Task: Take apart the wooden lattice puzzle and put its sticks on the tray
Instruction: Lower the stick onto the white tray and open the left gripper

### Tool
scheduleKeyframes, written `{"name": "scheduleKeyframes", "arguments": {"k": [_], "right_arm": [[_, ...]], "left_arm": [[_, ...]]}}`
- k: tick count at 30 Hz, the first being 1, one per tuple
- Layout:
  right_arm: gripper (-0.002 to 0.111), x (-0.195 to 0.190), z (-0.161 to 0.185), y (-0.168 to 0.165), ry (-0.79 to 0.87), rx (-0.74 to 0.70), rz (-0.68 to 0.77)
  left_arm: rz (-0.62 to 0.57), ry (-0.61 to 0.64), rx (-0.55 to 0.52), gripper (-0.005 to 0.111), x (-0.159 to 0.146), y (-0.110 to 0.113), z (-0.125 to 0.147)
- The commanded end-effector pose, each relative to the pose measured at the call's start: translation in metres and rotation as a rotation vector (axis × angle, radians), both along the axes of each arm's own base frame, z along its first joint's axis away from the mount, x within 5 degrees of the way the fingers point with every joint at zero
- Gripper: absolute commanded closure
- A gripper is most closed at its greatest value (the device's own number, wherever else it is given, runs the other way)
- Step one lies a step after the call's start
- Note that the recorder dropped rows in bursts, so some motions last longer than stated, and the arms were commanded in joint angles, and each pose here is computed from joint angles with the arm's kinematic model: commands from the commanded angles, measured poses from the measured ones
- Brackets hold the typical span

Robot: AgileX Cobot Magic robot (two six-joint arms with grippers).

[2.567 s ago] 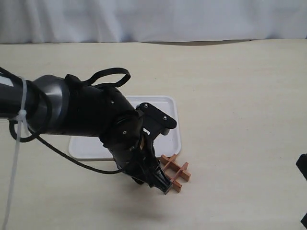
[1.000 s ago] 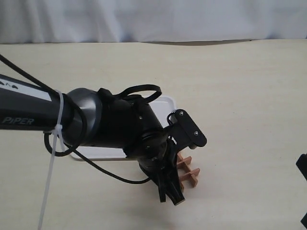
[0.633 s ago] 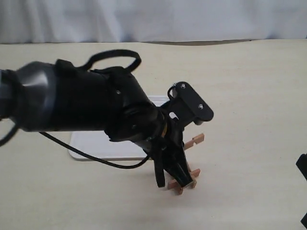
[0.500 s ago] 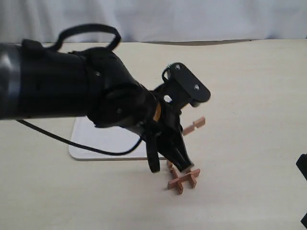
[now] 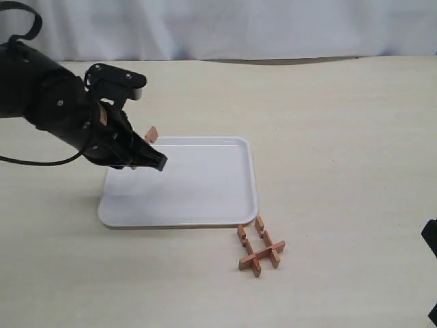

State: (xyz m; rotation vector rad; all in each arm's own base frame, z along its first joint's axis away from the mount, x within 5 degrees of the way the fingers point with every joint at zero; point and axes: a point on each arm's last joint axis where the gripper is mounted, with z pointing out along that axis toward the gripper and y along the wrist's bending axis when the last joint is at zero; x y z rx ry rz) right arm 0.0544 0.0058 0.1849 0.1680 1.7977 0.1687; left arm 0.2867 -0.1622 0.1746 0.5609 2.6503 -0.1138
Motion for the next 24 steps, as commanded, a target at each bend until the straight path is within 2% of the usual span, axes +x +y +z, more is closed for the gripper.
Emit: {"name": "scheduleKeyframes", "arguments": {"k": [1, 10, 12, 16, 22, 24], "right_arm": [[0.104, -0.0002, -0.0004, 0.0000, -0.002, -0.009, 0.002], [0.104, -0.0002, -0.0004, 0.0000, -0.002, -0.009, 0.002], [0.104, -0.0002, -0.0004, 0.0000, -0.002, -0.009, 0.002], [0.104, -0.0002, -0.0004, 0.0000, -0.002, -0.009, 0.002], [0.104, -0.0002, -0.0004, 0.0000, -0.002, -0.009, 0.002], [0.104, -0.0002, -0.0004, 0.0000, -0.002, -0.009, 0.002]], "left_arm": [[0.034, -0.019, -0.034, 0.107, -0.0024, 0.0076, -0.0085], [0.030, -0.043, -0.055, 0.106, -0.0029, 0.0051, -0.0095], [0.029, -0.044, -0.054, 0.103, -0.0029, 0.0051, -0.0095], [0.029, -0.044, -0.054, 0.086, -0.0029, 0.0051, -0.0095], [0.038, -0.005, -0.034, 0.048, -0.0055, 0.0061, -0.0096], [0.021, 0.028, -0.001, 0.041, -0.0076, 0.0038, -0.0040]]}}
